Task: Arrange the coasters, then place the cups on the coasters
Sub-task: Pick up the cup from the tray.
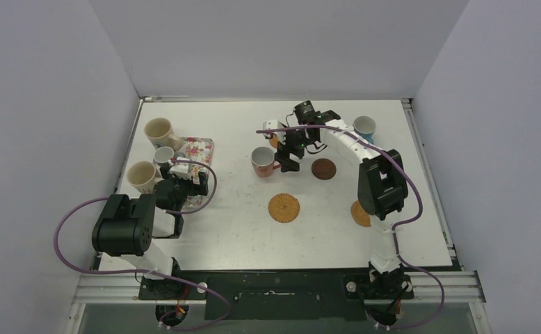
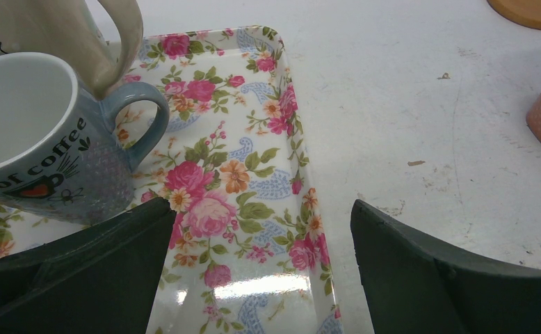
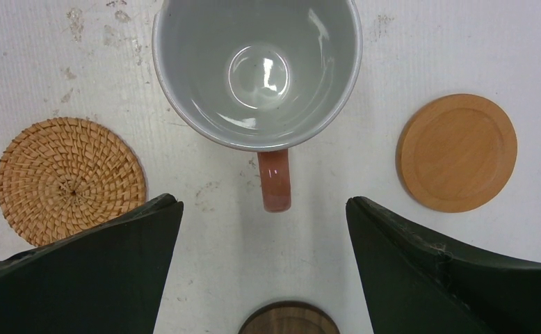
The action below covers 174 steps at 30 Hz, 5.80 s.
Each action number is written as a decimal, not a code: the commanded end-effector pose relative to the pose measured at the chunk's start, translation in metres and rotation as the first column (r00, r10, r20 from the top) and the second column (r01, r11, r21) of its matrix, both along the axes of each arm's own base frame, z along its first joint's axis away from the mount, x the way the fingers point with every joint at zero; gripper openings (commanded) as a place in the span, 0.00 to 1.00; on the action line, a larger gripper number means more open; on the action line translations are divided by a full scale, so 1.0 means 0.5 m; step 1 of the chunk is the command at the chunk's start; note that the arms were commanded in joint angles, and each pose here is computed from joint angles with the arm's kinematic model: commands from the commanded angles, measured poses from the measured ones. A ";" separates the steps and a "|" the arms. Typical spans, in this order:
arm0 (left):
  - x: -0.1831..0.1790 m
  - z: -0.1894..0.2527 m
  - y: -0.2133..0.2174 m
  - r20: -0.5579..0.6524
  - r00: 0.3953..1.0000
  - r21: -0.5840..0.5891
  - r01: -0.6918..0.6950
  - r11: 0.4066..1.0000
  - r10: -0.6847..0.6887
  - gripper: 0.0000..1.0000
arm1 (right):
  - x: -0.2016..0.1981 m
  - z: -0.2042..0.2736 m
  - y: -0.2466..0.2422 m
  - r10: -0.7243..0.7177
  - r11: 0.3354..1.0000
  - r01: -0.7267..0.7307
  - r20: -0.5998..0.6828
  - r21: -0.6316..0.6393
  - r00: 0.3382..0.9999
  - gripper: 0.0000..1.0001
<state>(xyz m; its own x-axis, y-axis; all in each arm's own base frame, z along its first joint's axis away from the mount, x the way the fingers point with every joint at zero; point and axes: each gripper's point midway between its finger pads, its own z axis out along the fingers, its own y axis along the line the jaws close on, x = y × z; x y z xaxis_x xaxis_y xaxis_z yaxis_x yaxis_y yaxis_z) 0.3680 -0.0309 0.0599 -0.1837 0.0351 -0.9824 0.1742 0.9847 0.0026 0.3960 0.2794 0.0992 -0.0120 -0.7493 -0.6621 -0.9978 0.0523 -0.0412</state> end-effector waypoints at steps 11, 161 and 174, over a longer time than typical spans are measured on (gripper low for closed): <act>0.015 0.033 0.011 0.069 0.997 -0.007 -0.028 1.000 0.028 0.97 | 0.014 0.035 0.041 0.045 0.995 -0.047 0.028 0.083 0.999 0.90; 0.015 0.033 0.011 0.069 0.997 -0.007 -0.028 1.000 0.029 0.97 | 0.037 -0.002 0.079 0.042 0.991 -0.045 0.022 0.128 0.999 0.40; 0.015 0.032 0.011 0.069 0.997 -0.006 -0.028 1.000 0.028 0.97 | 0.018 0.003 0.081 0.038 0.993 -0.038 0.009 0.115 0.999 0.00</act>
